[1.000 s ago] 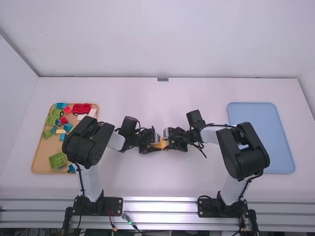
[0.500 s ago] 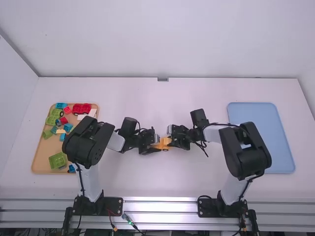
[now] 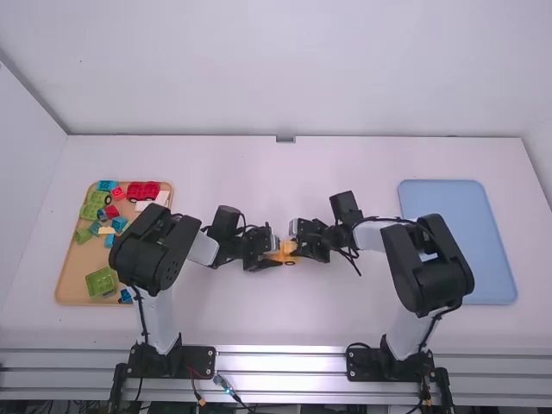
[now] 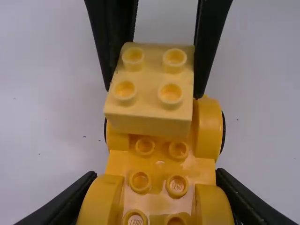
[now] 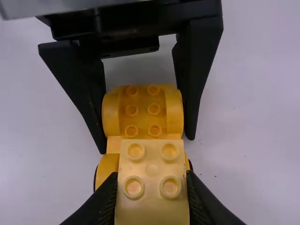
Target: Assemble lego blocks to make yellow taxi
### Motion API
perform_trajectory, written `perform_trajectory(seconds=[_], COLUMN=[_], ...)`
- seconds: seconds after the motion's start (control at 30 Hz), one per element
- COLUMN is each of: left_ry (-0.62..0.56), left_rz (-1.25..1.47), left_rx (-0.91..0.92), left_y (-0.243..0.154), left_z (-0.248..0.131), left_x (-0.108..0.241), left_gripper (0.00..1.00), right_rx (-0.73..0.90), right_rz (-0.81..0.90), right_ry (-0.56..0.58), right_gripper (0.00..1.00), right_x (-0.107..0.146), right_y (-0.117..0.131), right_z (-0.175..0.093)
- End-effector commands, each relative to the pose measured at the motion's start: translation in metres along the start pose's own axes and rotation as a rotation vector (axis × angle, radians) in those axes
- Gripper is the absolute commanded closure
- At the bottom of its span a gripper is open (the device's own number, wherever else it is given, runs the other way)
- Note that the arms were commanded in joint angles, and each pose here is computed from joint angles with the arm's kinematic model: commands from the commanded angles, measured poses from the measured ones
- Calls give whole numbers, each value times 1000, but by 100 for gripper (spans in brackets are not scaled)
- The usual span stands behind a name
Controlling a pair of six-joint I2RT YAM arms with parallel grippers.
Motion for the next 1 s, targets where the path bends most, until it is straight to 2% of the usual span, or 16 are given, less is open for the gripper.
perform_trajectory(seconds=[0.0, 0.3, 0.97], left_ry=[-4, -4, -2], left_rz=[-13, -14, -16], left_rx=[16, 16, 18], left_y=[-3, -3, -4], left_z=[2, 2, 2], left_x=[3, 3, 4], left_gripper=[51, 50, 50], right_rx=[-8, -10, 6], right_rz=[8, 16, 14], right_ry=[-16, -30, -38], right_gripper=[74, 68, 69], right_x=[3, 4, 2], right_y=[7, 10, 6], right_z=[-1, 0, 0])
Point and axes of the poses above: each hand's point on the last joint's axis, 136 mm out from that joint toward the fingers, its own z axis out along the fingers, its own y axis along the line the jaws close on, x = y × z, the point moved 5 cm from there along -z, back along the fingers, and after that the axes turned 8 degrees about z, right-handed, at the moved point
